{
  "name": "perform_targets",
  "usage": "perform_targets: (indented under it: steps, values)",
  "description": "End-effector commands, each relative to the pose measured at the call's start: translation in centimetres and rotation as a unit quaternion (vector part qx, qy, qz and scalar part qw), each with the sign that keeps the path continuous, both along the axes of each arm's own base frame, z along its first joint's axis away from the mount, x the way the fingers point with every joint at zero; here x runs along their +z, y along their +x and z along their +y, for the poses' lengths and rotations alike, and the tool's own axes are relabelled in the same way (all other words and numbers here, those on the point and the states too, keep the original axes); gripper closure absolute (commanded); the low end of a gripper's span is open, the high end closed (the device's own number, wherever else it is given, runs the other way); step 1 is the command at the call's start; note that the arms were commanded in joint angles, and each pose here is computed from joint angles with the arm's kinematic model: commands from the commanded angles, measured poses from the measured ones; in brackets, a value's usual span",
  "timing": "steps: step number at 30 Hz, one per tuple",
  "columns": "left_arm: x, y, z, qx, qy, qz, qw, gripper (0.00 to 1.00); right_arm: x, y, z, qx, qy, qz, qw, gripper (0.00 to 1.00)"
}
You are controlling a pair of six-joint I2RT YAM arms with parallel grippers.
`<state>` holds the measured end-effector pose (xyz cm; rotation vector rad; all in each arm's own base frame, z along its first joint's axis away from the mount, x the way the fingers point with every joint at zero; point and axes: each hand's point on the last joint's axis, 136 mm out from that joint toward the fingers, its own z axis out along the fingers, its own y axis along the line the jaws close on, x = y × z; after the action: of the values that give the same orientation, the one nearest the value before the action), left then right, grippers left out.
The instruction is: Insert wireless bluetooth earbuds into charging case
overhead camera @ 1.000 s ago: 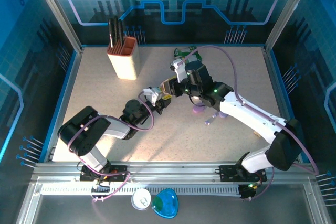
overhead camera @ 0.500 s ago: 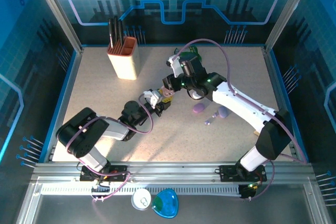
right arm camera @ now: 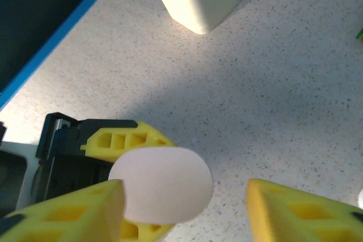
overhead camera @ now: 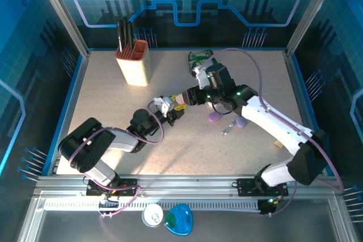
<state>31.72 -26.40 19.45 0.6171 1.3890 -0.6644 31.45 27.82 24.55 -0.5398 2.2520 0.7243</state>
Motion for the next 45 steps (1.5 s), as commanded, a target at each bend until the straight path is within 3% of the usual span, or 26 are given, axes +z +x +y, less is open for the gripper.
perform_targets:
  steps: [1,8,16,26,38,45]
  values:
    - [2.3,-1.4,-0.6,-0.039,-0.029,-0.021,0.999,0.75,0.8,-1.5,-0.7,0.004,0.085,0.051,0.995,0.31]
    - [3.6,-3.1,-1.8,-0.101,-0.047,-0.019,0.994,0.75,0.7,-3.8,-0.2,0.047,0.212,0.142,0.966,0.26]
    - [4.6,-4.5,-2.6,-0.151,-0.054,-0.022,0.987,0.74,1.2,-4.1,0.3,0.062,0.285,0.168,0.942,0.32]
    - [4.9,-4.7,-2.6,-0.154,-0.060,-0.022,0.986,0.73,0.5,-4.2,0.2,0.064,0.332,0.199,0.920,0.42]
    - [5.0,-3.1,-2.8,-0.131,-0.064,-0.019,0.989,0.74,0.0,-4.2,0.2,0.067,0.336,0.210,0.916,0.46]
    - [4.6,-3.0,-3.0,-0.136,-0.061,-0.015,0.989,0.73,0.1,-3.7,-0.3,0.058,0.342,0.208,0.915,0.67]
